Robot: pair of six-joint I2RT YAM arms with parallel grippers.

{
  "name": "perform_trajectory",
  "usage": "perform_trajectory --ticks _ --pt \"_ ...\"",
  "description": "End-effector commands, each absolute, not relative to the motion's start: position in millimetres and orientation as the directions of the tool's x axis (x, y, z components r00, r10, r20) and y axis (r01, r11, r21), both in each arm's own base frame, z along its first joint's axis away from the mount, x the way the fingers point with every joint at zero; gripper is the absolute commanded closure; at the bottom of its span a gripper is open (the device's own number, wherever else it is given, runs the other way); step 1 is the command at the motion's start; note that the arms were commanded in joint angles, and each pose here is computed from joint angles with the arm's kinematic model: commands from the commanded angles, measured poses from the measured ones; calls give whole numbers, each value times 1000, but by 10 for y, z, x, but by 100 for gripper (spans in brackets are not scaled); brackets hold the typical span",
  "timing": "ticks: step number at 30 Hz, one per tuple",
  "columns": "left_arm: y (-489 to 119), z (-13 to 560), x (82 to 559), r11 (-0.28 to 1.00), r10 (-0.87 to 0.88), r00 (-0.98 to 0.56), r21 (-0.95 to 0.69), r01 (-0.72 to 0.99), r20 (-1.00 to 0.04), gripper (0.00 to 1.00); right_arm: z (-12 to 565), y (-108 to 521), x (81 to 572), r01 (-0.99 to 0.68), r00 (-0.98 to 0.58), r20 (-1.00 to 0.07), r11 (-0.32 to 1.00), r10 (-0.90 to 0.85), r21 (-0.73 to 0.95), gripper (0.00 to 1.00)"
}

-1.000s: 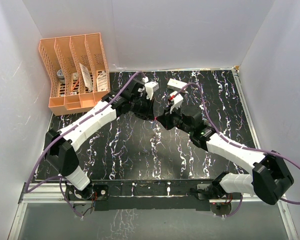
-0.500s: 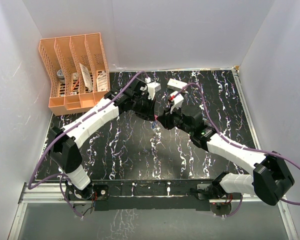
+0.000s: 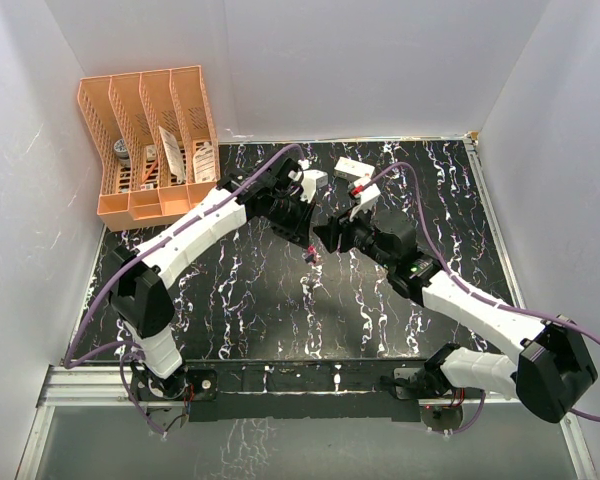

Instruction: Put the keys on the keyring

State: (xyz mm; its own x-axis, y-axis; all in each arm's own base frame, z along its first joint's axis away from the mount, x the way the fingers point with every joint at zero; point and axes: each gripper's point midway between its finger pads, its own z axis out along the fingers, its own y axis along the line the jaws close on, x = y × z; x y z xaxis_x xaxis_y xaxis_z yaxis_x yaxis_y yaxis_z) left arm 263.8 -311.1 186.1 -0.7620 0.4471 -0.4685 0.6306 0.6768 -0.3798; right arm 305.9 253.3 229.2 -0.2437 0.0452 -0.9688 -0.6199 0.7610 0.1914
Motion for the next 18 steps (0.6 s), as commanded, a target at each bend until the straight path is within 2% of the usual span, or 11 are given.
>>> perform_trajectory --ticks 1,5,7,18 --pt "-3045 1992 2518 657 492 -752 -380 651 -439 100 2513 2500 3059 -625 -195 -974 750 117 215 54" --pt "-2998 2006 2496 651 513 -740 -364 666 -434 100 2438 2429 3017 -637 -221 -962 724 157 265 45" --pt "-2985 2015 2483 643 525 -731 -360 676 -435 100 2448 2408 2982 -658 -225 -955 692 194 296 44" --pt "-2982 2018 2470 628 544 -719 -359 690 -431 100 2418 2565 2867 -717 -326 -919 576 223 394 53"
